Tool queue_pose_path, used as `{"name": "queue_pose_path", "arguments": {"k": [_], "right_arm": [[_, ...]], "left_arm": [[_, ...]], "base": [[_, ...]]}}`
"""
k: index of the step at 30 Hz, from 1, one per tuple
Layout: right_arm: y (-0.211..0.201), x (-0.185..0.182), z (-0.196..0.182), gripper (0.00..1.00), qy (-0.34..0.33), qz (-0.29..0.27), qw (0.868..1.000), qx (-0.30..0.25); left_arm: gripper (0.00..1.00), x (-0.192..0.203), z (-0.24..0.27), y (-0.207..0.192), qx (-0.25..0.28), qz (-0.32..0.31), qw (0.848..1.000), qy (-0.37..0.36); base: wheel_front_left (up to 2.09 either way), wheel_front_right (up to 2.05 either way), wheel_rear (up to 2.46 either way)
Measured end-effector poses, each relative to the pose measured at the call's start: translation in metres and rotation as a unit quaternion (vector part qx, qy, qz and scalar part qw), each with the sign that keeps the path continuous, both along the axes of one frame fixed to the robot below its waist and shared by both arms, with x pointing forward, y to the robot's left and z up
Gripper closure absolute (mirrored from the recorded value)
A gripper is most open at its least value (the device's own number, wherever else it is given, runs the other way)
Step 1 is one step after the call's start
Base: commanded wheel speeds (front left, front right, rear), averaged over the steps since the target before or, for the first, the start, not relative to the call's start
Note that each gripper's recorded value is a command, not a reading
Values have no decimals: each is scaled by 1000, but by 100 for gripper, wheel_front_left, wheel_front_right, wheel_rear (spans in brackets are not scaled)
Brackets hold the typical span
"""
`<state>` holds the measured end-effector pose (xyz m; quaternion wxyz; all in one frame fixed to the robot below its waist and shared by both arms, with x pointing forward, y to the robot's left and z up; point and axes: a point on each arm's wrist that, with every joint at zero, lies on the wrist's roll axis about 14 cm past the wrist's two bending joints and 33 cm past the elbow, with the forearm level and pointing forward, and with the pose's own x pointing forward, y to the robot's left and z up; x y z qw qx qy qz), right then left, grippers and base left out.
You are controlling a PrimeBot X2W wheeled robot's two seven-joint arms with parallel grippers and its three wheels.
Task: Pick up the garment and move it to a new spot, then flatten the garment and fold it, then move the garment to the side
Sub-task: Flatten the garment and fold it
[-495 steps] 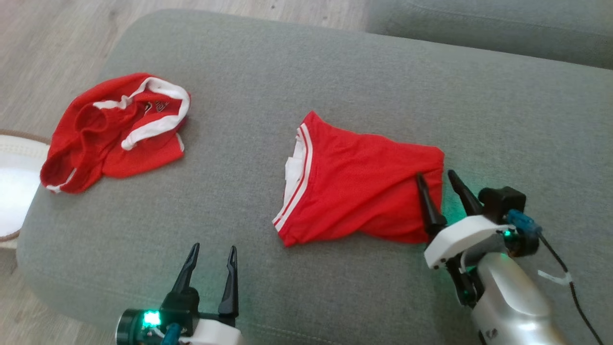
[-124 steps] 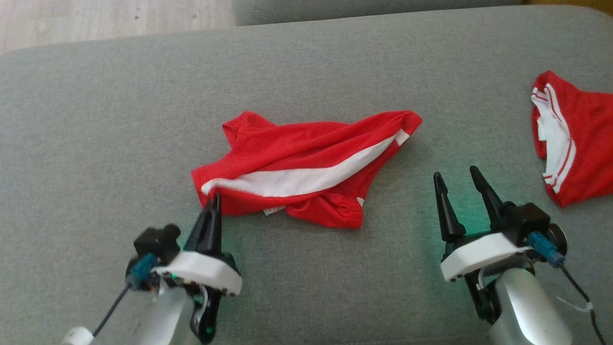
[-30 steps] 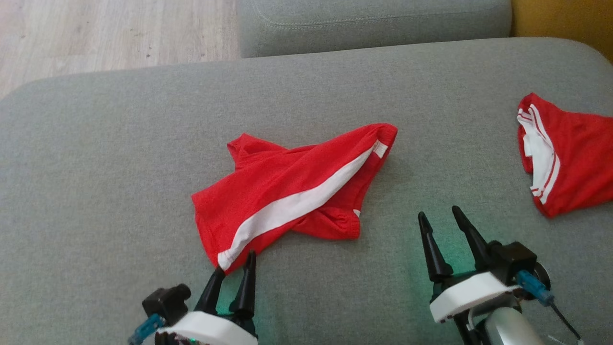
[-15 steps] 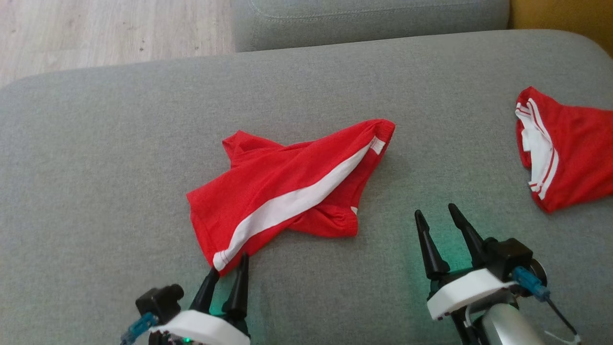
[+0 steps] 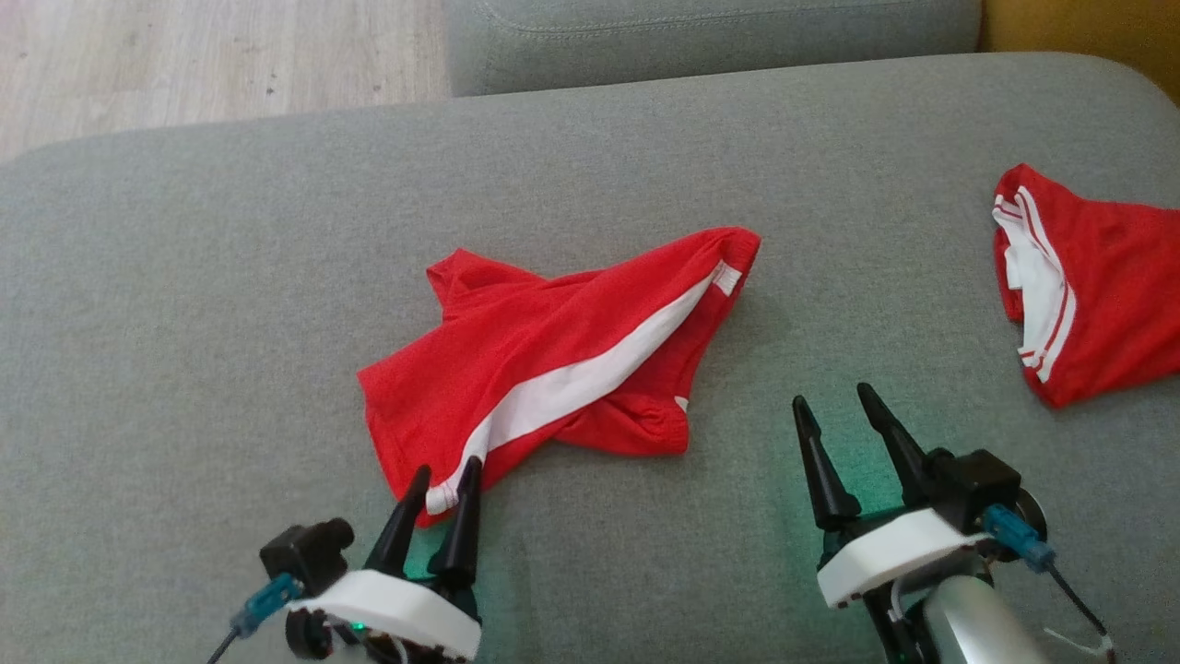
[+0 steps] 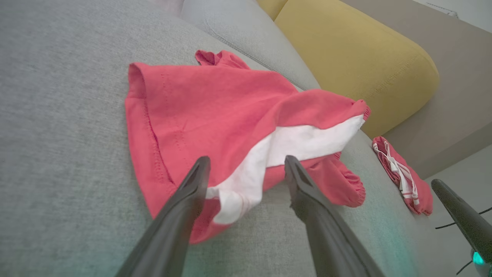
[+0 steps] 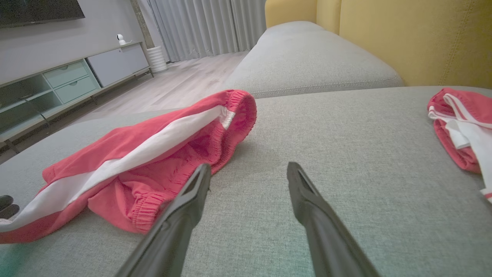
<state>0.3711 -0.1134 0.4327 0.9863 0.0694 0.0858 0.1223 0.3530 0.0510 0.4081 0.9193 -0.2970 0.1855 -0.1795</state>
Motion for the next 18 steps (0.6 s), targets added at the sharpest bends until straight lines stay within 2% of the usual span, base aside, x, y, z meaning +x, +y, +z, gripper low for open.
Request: {"name": "queue_pose_path", "arguments": {"k": [6, 13, 18], "right_arm": [[1, 0, 2, 0, -3, 2, 1000, 0], [5, 0, 3, 0, -4, 8, 1000, 0], [6, -2, 3, 0, -3, 10, 1000, 0]], "left_arm": [[0, 4, 2, 11, 11, 18, 1000, -9], [0, -22, -13, 8, 9, 19, 1000, 19], [0, -22, -13, 8, 8, 19, 1000, 20]], "base": [[0, 0, 0], [0, 0, 0], [0, 0, 0]]}}
